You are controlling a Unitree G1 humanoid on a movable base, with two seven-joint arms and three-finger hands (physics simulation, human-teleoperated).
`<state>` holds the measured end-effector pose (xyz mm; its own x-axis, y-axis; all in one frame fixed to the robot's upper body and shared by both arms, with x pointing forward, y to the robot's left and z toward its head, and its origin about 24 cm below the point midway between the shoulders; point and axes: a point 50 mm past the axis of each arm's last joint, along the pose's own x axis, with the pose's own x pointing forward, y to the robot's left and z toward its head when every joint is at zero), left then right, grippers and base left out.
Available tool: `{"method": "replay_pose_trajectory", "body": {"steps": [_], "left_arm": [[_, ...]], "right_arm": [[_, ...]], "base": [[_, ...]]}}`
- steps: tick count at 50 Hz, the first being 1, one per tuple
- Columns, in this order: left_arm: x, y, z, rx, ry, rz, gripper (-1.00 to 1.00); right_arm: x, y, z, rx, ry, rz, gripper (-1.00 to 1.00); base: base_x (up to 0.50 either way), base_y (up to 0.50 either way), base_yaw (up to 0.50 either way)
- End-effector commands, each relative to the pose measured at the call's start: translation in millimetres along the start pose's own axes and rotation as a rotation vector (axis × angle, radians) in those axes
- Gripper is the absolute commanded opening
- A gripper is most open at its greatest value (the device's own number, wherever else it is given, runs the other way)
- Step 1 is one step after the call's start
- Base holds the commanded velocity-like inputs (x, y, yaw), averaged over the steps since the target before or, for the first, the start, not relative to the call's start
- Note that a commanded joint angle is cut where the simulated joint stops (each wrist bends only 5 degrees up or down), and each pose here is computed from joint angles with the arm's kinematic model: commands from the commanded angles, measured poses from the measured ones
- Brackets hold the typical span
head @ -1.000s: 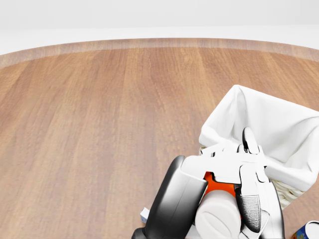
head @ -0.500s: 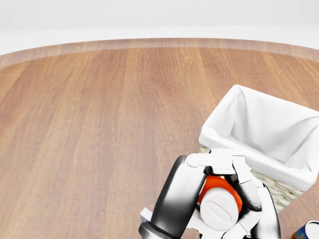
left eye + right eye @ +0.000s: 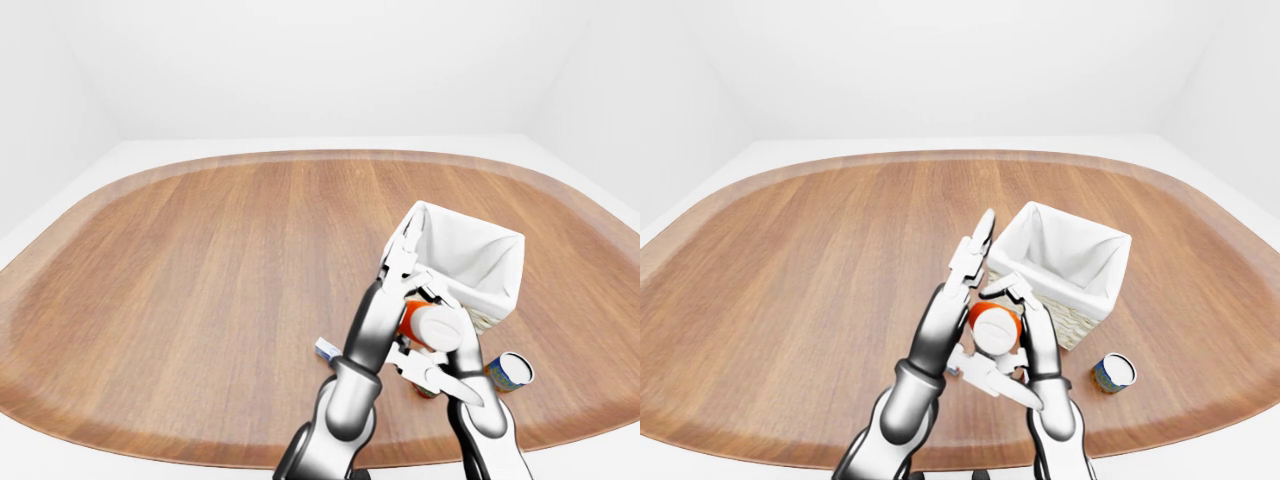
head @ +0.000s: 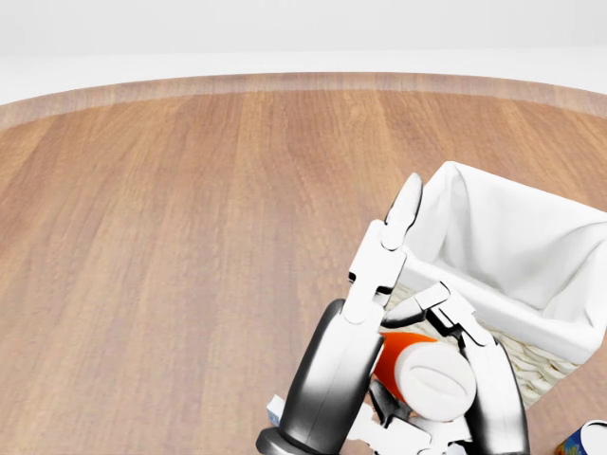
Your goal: Pick up the ketchup, and put it in the basket.
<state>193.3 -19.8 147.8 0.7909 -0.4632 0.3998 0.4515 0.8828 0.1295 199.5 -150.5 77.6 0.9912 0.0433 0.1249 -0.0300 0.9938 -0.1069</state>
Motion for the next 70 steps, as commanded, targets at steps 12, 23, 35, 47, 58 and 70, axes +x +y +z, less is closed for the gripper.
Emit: {"method": "replay_pose_trajectory", "body": {"steps": [12, 23, 35, 47, 58, 70], "left_arm": [[-13.8, 31, 33, 0.04, -0.141, 0.049, 1.0], [-24.0, 56, 62, 0.105, -0.265, 0.097, 1.0], [-37.8, 84, 69, 0.171, -0.272, 0.167, 1.0], [-55.0, 134, 40, 0.193, -0.1, 0.322, 1.0], [-79.8, 178, 16, 0.219, 0.052, 0.458, 1.0], [-101.4, 198, -2, 0.181, 0.149, 0.535, 1.0]], "right_arm": [[6, 1, 5, 0.017, -0.036, -0.029, -1.0], [11, -1, 0, 0.016, -0.021, -0.033, -1.0], [15, -5, -4, 0.003, -0.003, -0.046, -1.0], [15, -7, -4, -0.005, 0.001, -0.051, -1.0], [15, -3, -2, -0.011, 0.0, -0.043, -1.0], [15, 2, -2, -0.012, 0.0, -0.033, -1.0]], "base": [[0.0, 0.0, 0.0], [0.0, 0.0, 0.0], [0.0, 0.0, 0.0], [0.0, 0.0, 0.0], [0.0, 0.0, 0.0], [0.0, 0.0, 0.0]]}}
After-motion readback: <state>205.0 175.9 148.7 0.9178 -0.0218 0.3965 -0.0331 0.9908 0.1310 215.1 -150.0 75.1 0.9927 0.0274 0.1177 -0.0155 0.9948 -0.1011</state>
